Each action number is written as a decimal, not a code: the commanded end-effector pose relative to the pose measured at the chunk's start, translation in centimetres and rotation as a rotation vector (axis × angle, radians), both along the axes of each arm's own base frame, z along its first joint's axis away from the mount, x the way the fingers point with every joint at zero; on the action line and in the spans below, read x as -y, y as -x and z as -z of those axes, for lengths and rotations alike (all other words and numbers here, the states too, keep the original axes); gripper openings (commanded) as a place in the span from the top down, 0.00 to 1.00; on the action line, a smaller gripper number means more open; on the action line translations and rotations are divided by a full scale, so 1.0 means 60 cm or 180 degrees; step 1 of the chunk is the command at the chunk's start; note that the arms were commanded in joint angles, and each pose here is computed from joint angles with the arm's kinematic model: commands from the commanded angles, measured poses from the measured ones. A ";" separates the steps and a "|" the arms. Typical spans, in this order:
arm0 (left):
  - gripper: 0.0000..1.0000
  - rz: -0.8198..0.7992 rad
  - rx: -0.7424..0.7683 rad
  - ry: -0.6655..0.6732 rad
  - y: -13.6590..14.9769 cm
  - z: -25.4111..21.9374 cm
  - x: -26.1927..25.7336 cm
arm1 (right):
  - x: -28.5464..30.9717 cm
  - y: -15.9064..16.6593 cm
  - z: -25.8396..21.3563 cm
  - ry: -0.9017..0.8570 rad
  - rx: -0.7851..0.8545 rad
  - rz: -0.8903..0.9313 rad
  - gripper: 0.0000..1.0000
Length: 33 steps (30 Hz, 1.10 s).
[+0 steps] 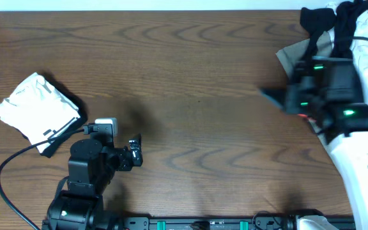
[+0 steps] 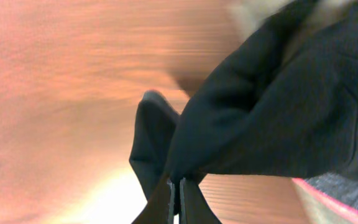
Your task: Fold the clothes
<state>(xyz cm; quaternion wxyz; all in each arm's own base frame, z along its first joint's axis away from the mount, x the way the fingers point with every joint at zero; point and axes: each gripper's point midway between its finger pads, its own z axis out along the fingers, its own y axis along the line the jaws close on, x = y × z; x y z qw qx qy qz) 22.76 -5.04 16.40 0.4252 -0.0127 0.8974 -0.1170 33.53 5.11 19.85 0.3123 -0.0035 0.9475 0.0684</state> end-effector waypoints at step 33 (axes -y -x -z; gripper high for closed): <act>0.02 0.0391 -0.1162 0.1302 -0.043 0.086 0.206 | 0.133 0.056 -0.053 0.0433 -0.0101 0.1058 0.41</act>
